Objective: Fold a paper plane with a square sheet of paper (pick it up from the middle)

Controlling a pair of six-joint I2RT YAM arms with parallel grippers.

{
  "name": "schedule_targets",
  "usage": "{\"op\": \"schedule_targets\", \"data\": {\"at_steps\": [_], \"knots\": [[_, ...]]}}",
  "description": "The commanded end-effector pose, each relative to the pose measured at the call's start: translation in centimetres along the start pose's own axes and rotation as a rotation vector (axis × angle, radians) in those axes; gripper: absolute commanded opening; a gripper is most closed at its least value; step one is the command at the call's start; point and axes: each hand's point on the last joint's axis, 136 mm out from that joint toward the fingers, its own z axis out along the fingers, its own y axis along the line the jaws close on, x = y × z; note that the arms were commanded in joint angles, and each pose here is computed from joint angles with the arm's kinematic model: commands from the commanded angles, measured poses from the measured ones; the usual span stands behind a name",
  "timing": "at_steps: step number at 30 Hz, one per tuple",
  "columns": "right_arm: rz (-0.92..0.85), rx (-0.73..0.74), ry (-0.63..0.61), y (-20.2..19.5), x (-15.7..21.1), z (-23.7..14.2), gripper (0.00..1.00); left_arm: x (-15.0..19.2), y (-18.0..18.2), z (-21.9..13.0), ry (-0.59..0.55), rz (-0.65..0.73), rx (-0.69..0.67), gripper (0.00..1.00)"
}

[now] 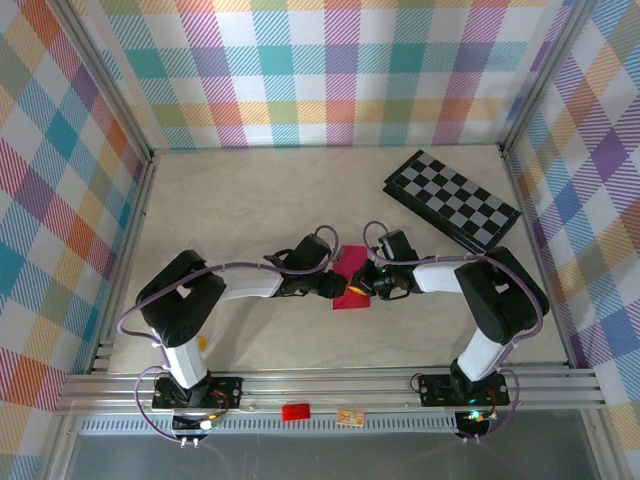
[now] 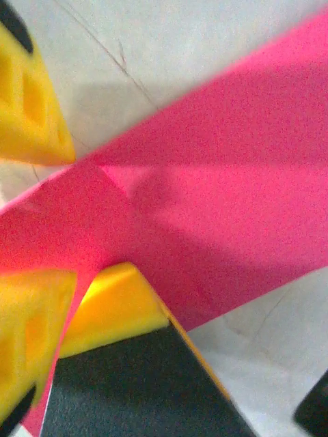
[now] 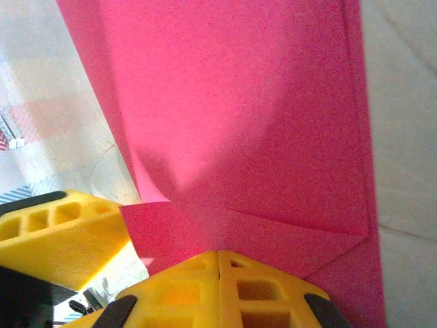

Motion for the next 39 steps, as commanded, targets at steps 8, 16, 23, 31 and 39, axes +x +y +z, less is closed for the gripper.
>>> {"op": "schedule_targets", "data": {"at_steps": [8,16,23,31,39], "knots": [[0.096,0.142,0.016,-4.7,1.4,0.8,0.05,-0.4,-2.0,-4.3,-0.021,-0.075,0.086,0.37],[0.094,0.149,0.014,-4.8,1.5,0.6,0.05,1.2,-6.2,-3.0,0.135,-0.122,0.34,0.18],[0.088,0.147,0.015,-4.7,1.5,0.6,0.05,1.7,-5.5,-1.1,0.189,-0.152,0.323,0.16],[0.088,0.152,0.021,-4.9,1.7,0.6,0.05,2.4,-4.5,0.0,0.225,-0.159,0.281,0.16],[0.086,0.156,0.02,-4.9,1.7,0.5,0.05,3.3,-3.5,0.4,0.244,-0.151,0.235,0.05]]}}
